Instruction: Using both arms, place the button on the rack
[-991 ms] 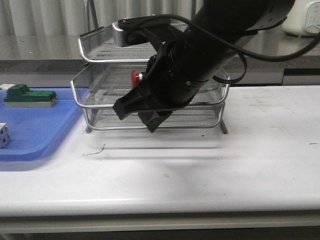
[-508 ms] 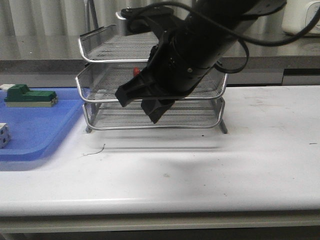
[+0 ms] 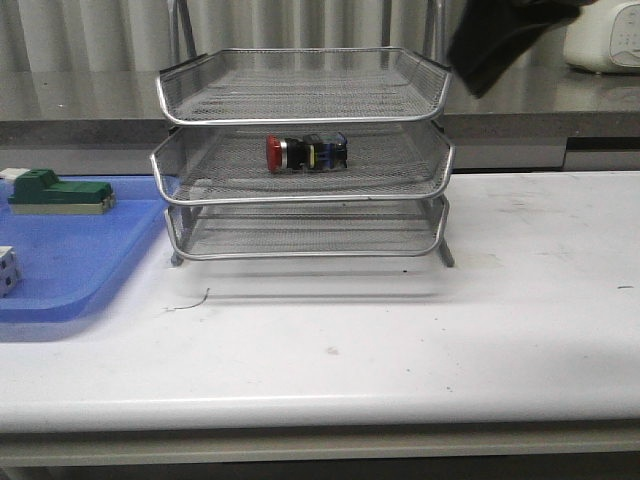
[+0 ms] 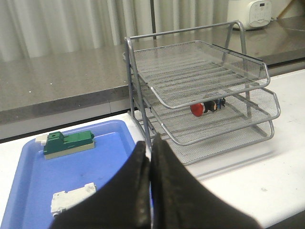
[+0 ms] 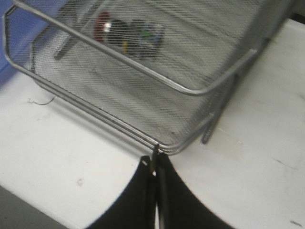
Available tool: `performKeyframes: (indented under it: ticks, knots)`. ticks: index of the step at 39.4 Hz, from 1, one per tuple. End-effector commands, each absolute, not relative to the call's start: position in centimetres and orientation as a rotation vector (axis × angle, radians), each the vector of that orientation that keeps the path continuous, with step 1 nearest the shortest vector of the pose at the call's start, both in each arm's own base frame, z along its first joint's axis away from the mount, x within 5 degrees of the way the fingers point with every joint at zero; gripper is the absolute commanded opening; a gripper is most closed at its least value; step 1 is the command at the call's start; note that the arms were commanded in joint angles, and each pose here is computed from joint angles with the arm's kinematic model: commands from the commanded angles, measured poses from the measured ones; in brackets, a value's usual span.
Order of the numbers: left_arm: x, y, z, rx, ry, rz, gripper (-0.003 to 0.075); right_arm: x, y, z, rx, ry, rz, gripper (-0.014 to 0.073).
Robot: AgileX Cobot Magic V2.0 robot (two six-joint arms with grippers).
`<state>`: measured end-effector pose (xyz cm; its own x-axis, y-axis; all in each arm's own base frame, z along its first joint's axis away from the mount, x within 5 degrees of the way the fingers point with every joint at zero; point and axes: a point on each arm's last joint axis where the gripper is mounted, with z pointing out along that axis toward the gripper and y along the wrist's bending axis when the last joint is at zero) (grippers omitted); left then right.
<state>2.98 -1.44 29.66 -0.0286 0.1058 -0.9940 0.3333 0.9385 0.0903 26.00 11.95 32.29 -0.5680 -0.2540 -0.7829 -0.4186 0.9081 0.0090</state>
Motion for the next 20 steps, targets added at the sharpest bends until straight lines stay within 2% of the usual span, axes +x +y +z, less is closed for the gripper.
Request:
performKeyframes:
  ticks: [1,10,20]
  knots:
    - [2.9,-1.4,31.2,0.304,1.509,-0.203,-0.0019,24.0,9.6,34.7,-0.363,2.057,0.261,-0.0109]
    - [2.9,-1.4,31.2,0.304,1.509,-0.203,-0.0019,17.7,6.6,33.1,-0.318,1.934,0.265,-0.0109]
    - [2.9,-1.4,31.2,0.304,1.509,-0.203,-0.0019,11.4,4.3,29.9,-0.300,1.824,0.279,-0.0109]
